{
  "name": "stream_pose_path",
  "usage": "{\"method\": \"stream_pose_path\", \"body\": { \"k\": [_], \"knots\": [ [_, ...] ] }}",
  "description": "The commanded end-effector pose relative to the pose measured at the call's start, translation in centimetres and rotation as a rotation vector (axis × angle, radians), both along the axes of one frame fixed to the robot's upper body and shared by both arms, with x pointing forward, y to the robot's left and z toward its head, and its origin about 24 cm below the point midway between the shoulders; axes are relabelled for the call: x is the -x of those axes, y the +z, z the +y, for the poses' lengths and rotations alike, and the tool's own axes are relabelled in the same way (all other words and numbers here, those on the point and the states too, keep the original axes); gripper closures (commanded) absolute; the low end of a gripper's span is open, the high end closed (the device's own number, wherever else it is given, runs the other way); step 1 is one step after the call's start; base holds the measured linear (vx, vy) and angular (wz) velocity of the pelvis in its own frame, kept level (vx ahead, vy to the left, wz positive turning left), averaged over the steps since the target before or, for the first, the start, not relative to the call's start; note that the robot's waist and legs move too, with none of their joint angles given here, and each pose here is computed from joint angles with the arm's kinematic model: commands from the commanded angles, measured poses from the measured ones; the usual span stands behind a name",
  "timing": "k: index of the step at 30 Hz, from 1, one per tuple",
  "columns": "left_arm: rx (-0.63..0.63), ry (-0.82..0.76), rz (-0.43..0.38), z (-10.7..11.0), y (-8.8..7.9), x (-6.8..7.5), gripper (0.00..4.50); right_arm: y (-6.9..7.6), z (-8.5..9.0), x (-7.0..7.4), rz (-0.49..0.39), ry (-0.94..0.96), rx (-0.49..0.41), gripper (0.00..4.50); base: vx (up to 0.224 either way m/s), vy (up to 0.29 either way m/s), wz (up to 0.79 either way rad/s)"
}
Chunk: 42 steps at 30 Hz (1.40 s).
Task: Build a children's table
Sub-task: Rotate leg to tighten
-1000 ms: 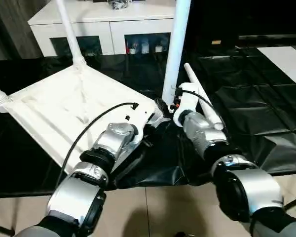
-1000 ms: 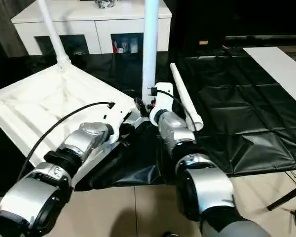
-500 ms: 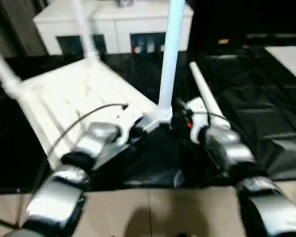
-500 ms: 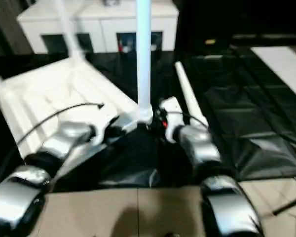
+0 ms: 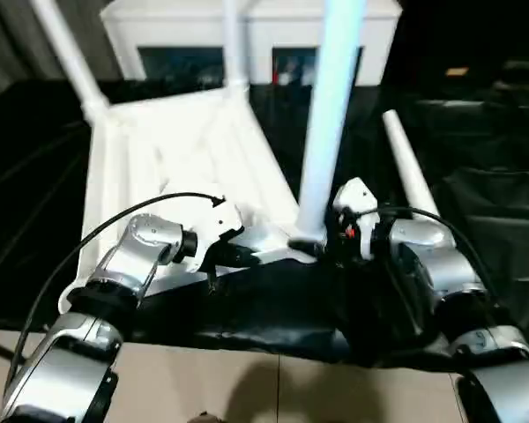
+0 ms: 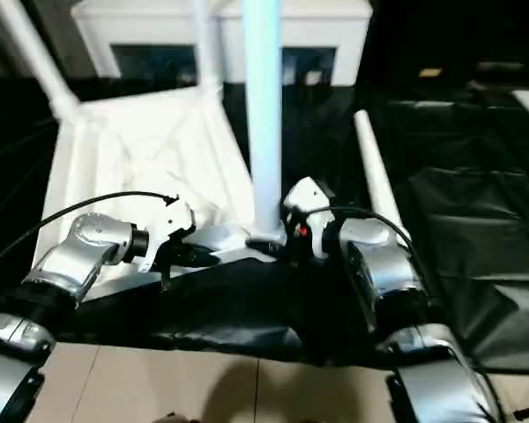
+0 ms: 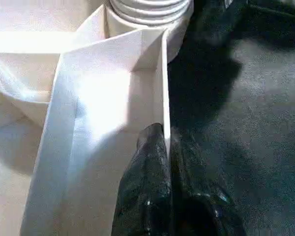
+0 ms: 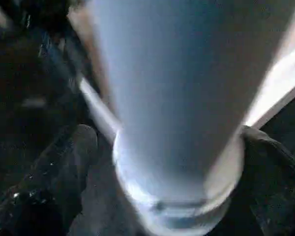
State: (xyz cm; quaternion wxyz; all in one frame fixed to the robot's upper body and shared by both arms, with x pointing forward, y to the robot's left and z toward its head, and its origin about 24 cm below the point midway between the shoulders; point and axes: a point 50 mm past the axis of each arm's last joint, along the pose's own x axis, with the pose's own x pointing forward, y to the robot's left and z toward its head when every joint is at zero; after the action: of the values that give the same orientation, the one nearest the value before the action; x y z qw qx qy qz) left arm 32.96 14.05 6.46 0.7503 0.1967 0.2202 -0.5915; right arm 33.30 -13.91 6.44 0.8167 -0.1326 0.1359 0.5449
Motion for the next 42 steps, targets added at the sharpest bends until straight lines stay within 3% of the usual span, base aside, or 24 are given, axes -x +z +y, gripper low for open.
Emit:
{"method": "stream_pose_path", "body": {
  "k": [1,12,17,34,42],
  "knots": [
    [-0.047,-0.075,0.097,-0.5,-1.7,1.4,4.5,0.3,0.6,-0.1,-0.025,0.026,0.018,0.08,0.0,0.0,0.0],
    [-0.054,-0.077,0.1,-0.6,-1.6,1.9,4.5,1.2,0.7,-0.7,-0.062,0.022,0.017,0.08,0.0,0.0,0.0],
    [-0.059,-0.073,0.098,-0.6,-1.7,2.0,4.5,0.9,0.6,-0.6,-0.056,0.033,0.029,0.08,0.0,0.0,0.0],
    [-0.068,-0.059,0.087,-0.5,-1.7,2.0,4.5,0.1,1.0,-0.7,-0.037,0.012,-0.005,1.67,0.0,0.0,0.0],
    [-0.074,-0.048,0.09,-0.3,-1.9,2.1,4.5,-1.1,1.0,-0.3,0.008,-0.036,-0.06,1.78,0.0,0.0,0.0]
  ]
}}
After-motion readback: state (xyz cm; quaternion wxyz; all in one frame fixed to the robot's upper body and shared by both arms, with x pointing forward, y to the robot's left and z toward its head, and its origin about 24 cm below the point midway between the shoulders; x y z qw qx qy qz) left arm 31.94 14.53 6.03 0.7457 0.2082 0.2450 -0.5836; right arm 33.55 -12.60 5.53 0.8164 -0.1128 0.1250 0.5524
